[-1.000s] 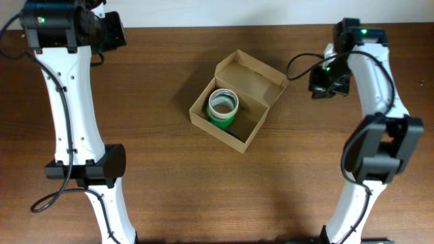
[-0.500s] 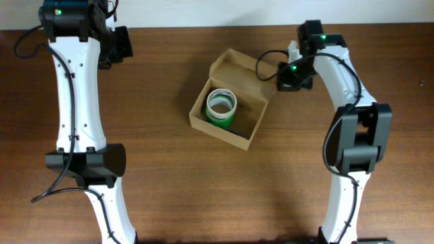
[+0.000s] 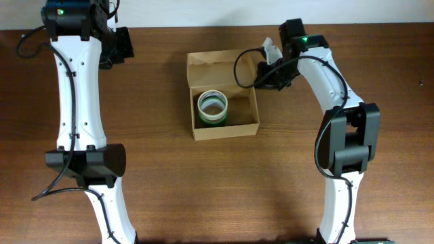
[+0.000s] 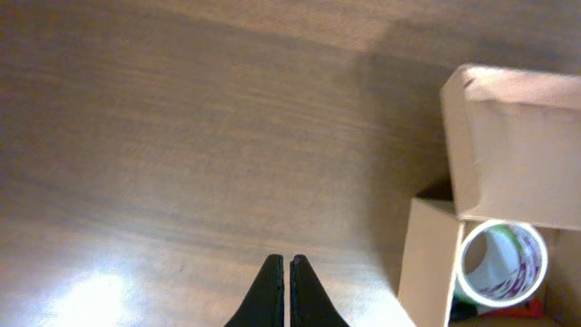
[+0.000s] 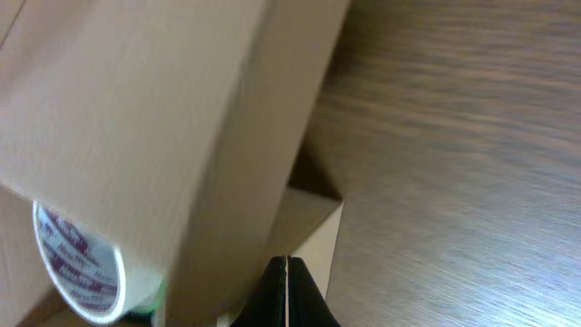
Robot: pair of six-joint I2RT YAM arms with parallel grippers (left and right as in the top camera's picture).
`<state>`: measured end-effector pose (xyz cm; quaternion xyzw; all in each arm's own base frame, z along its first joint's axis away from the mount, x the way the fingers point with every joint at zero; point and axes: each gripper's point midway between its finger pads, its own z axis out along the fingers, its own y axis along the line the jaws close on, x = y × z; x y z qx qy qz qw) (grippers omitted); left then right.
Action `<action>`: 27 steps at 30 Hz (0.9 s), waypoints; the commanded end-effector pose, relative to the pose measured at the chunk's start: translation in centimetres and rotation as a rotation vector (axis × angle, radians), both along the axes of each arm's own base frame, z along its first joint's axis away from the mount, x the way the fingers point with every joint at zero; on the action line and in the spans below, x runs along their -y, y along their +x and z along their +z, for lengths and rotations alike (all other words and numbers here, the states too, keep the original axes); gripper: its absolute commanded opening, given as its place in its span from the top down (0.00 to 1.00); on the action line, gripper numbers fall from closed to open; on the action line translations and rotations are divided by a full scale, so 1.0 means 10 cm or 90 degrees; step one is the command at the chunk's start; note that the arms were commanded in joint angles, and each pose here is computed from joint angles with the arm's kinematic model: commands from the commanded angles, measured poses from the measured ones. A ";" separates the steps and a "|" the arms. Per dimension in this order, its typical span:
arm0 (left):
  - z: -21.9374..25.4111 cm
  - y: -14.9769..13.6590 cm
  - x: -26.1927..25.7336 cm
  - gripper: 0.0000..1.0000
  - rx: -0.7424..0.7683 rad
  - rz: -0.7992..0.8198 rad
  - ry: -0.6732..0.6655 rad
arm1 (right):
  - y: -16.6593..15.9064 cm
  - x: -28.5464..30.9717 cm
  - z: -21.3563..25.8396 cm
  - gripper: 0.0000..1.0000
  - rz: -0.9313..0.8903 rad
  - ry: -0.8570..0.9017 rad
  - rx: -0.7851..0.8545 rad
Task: Pack container
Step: 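Grip the box lid edges with both grippers from either side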
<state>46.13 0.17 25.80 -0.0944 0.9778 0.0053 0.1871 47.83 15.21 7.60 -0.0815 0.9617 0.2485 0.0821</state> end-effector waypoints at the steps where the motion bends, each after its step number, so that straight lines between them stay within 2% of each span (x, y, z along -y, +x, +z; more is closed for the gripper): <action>1: -0.07 0.07 0.23 0.96 0.008 -0.032 -0.045 | -0.04 0.14 -0.08 0.96 -0.005 -0.061 -0.010; 4: -0.27 0.19 0.43 0.98 0.004 -0.059 -0.100 | -0.04 0.37 -0.13 0.96 -0.052 -0.099 -0.030; 6: -0.48 0.27 0.63 0.98 -0.006 -0.085 -0.172 | -0.03 0.47 -0.12 0.96 -0.068 -0.086 -0.039; 10: -0.81 0.34 0.86 0.98 -0.026 -0.075 -0.281 | -0.01 0.54 -0.08 0.96 -0.082 -0.049 -0.044; 14: -1.16 0.33 0.98 0.98 -0.058 -0.050 -0.370 | 0.08 0.57 -0.03 0.96 -0.095 -0.013 -0.029; 17: -1.39 0.34 1.14 0.99 -0.082 -0.048 -0.483 | 0.16 0.48 0.03 0.96 -0.101 0.036 -0.016; 23: -1.74 0.39 1.22 0.98 -0.144 -0.016 -0.608 | 0.23 0.39 -0.12 0.96 -0.154 0.148 -0.082; 27: -1.94 0.41 1.22 0.99 -0.163 0.002 -0.616 | 0.25 0.33 -0.26 0.96 -0.166 0.242 -0.128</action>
